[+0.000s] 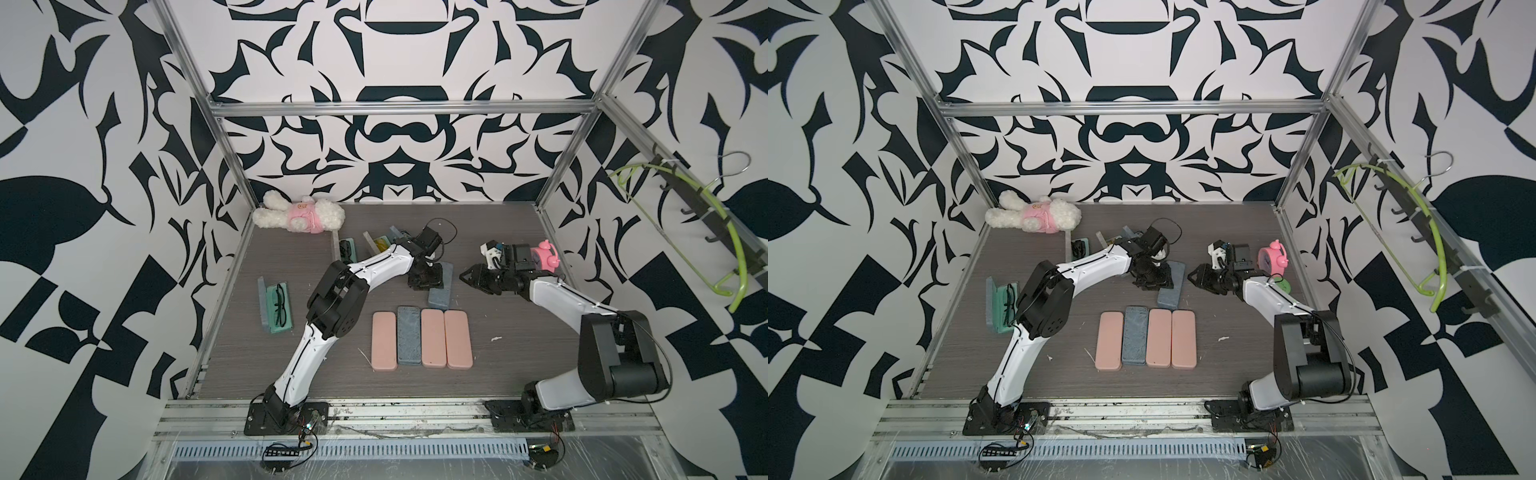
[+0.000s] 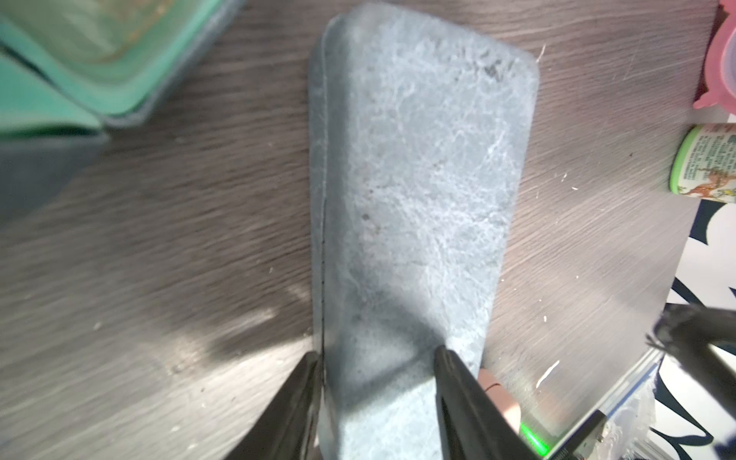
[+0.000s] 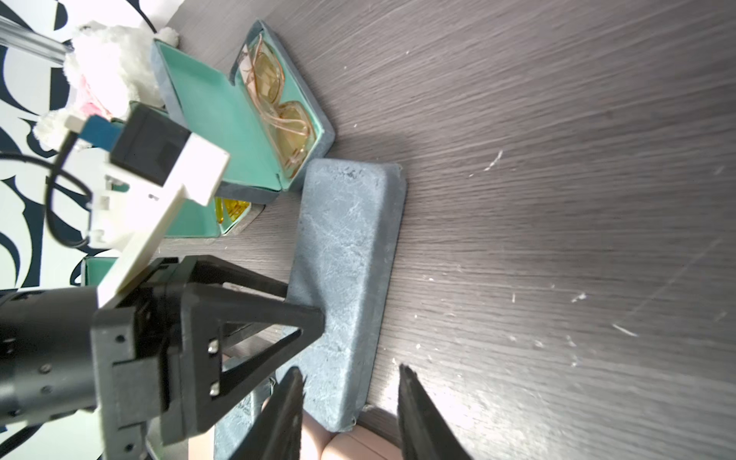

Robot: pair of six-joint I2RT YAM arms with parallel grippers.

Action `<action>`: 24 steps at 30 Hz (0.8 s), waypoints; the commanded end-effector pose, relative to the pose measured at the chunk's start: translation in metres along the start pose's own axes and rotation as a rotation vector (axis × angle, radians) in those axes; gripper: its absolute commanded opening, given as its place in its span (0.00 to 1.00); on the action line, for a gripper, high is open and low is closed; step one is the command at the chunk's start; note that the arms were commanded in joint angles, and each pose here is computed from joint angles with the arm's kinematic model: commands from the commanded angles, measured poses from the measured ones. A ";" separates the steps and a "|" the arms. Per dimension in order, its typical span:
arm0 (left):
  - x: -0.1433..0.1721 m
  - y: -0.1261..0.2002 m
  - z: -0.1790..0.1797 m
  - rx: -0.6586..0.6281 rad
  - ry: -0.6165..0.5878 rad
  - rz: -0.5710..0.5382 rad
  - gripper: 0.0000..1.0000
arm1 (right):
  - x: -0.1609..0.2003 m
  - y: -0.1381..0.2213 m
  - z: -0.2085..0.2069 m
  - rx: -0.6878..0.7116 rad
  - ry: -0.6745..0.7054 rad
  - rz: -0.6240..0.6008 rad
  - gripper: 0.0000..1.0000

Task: Close the glasses case
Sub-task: Close the glasses case at the center of the board, then pick up the glasses case at the center of the board.

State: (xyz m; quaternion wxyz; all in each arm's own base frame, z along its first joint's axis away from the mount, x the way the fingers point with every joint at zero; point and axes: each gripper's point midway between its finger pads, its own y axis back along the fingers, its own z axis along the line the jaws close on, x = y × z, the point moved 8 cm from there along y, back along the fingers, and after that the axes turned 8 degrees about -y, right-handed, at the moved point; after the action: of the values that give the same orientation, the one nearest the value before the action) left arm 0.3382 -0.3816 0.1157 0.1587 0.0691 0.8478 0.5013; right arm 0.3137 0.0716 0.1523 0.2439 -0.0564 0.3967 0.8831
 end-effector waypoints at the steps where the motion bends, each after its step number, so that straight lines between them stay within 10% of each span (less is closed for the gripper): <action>1: 0.020 -0.009 0.023 -0.108 0.032 0.079 0.50 | -0.007 0.011 0.008 -0.027 0.024 -0.021 0.42; 12: 0.016 0.028 0.001 -0.116 -0.013 -0.021 0.96 | -0.004 0.033 0.010 -0.011 0.059 -0.075 0.63; 24: 0.012 0.026 -0.033 -0.142 -0.161 -0.036 0.99 | 0.015 0.067 0.002 0.073 0.058 -0.163 0.82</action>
State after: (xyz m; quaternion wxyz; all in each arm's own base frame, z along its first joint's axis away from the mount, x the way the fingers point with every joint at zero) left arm 0.3169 -0.3887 0.1496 0.2229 0.0659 0.8100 0.5383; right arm 0.2777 0.0458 0.1936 0.2980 -0.1078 0.4164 0.8521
